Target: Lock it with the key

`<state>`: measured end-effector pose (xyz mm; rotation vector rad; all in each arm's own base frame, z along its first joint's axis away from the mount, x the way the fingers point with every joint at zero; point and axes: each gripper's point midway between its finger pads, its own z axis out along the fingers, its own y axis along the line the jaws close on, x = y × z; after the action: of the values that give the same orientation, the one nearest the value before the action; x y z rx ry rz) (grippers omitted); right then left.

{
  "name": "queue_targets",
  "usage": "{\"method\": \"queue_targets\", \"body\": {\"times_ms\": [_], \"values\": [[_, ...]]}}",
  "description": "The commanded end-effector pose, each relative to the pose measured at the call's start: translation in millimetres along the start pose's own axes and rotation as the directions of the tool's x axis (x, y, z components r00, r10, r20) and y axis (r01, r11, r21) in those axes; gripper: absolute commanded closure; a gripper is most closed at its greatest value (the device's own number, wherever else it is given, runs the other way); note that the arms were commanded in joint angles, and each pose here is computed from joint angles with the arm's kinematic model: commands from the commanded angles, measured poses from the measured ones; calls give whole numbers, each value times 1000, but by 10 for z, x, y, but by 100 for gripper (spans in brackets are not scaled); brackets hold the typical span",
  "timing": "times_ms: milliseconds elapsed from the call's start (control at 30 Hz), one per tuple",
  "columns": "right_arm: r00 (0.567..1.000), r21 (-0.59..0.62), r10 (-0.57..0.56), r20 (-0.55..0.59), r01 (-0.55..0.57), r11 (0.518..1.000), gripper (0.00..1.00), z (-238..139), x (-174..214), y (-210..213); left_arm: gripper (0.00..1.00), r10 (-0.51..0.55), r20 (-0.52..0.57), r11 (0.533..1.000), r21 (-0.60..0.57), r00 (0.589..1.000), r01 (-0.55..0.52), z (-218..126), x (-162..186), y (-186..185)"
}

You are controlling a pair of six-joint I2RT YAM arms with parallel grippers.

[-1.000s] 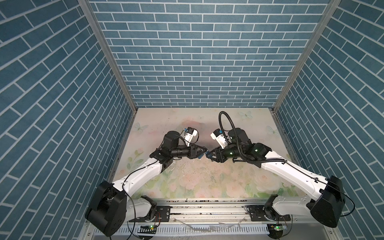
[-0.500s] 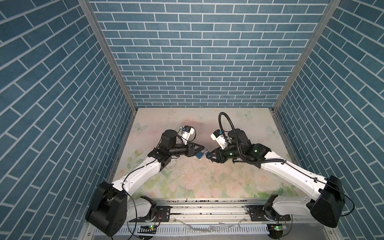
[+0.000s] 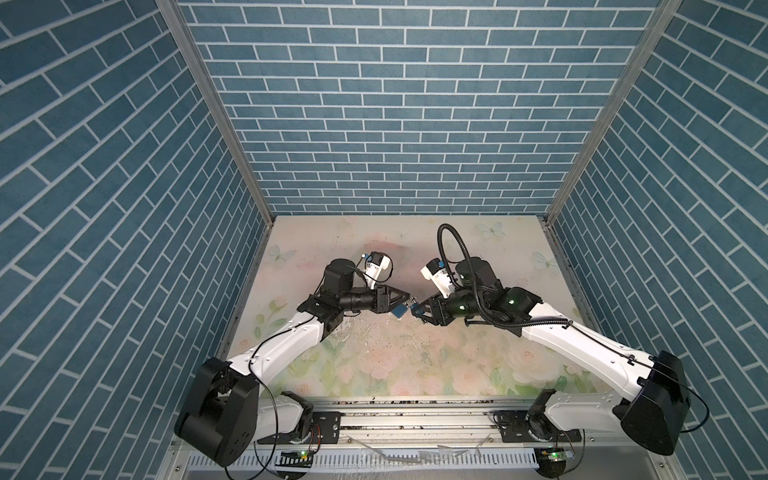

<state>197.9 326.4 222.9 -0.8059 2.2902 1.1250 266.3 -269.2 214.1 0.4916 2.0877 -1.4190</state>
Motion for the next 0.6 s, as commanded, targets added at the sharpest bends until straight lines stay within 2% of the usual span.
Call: {"method": "queue_targets", "body": {"times_ms": [0, 167, 567], "values": [[1000, -25, -8, 30, 9, 1000, 100, -17, -98, 58, 65, 30, 15, 999, 30, 999, -30, -19, -63, -88], [999, -23, -11, 37, 12, 1000, 100, -19, -127, 59, 70, 19, 0, 999, 39, 1000, -19, -14, -29, -87], [999, -22, -12, 37, 13, 1000, 100, -5, -147, 57, 74, 10, -10, 999, 35, 1000, -9, -11, 2, -67]]}}
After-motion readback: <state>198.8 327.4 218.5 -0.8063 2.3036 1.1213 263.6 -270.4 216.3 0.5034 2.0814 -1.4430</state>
